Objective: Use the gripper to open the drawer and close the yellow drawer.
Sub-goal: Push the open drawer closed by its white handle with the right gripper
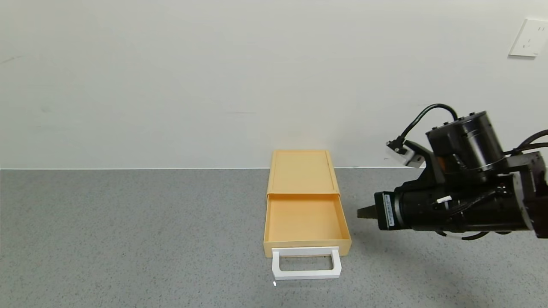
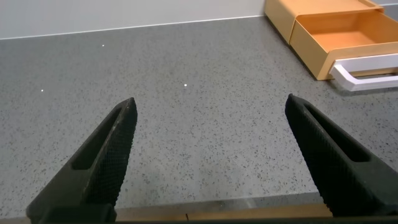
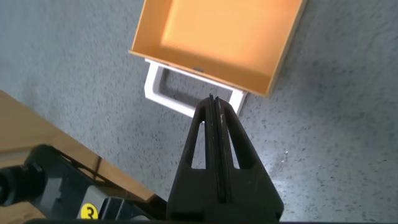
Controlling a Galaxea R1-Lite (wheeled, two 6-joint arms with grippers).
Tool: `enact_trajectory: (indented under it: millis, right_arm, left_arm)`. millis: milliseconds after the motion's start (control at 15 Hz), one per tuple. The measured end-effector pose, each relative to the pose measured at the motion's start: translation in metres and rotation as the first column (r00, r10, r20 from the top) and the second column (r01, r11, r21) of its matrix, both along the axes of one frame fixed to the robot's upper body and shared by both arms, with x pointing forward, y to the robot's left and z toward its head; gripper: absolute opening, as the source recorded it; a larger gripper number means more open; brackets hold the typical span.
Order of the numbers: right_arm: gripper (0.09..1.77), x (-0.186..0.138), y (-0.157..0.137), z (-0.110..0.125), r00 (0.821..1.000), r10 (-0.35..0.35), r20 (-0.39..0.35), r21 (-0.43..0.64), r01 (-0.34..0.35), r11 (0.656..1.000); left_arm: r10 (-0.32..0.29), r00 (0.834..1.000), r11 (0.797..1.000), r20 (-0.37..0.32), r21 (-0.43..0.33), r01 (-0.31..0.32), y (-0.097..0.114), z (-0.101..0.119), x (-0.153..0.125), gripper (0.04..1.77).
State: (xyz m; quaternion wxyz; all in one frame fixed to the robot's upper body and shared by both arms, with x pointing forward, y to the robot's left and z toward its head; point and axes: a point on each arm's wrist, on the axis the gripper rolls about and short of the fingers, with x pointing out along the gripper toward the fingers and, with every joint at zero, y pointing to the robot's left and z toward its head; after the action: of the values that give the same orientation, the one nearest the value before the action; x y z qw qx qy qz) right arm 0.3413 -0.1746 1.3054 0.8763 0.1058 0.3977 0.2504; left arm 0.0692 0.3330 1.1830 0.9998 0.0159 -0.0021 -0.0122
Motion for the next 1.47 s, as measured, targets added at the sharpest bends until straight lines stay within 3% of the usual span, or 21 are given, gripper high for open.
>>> enact_trajectory:
  millis: [267,600,1133,1467]
  right_arm:
    - [0.11,0.002,0.023,-0.025,0.994,0.047,-0.098,-0.067,-0.054,0.996]
    - [0.11,0.003,0.049,-0.051,0.986,0.073,-0.152,-0.13,-0.093,0.987]
    - [0.11,0.006,0.085,-0.077,0.976,0.106,-0.192,-0.172,-0.14,0.975]
    - [0.11,0.013,0.098,-0.088,0.979,0.089,-0.183,-0.21,-0.127,0.969]
  left_arm:
    - [0.003,1.0,1.0,0.0,0.0,-0.003,0.0,0.0,0.0,1.72]
    - [0.004,1.0,1.0,0.0,-0.001,-0.004,0.0,0.0,0.0,1.72]
    - [0.006,1.0,1.0,0.0,-0.001,-0.006,0.0,0.0,0.0,1.72]
    - [0.005,1.0,1.0,-0.001,-0.001,-0.005,0.0,0.0,0.0,1.72]
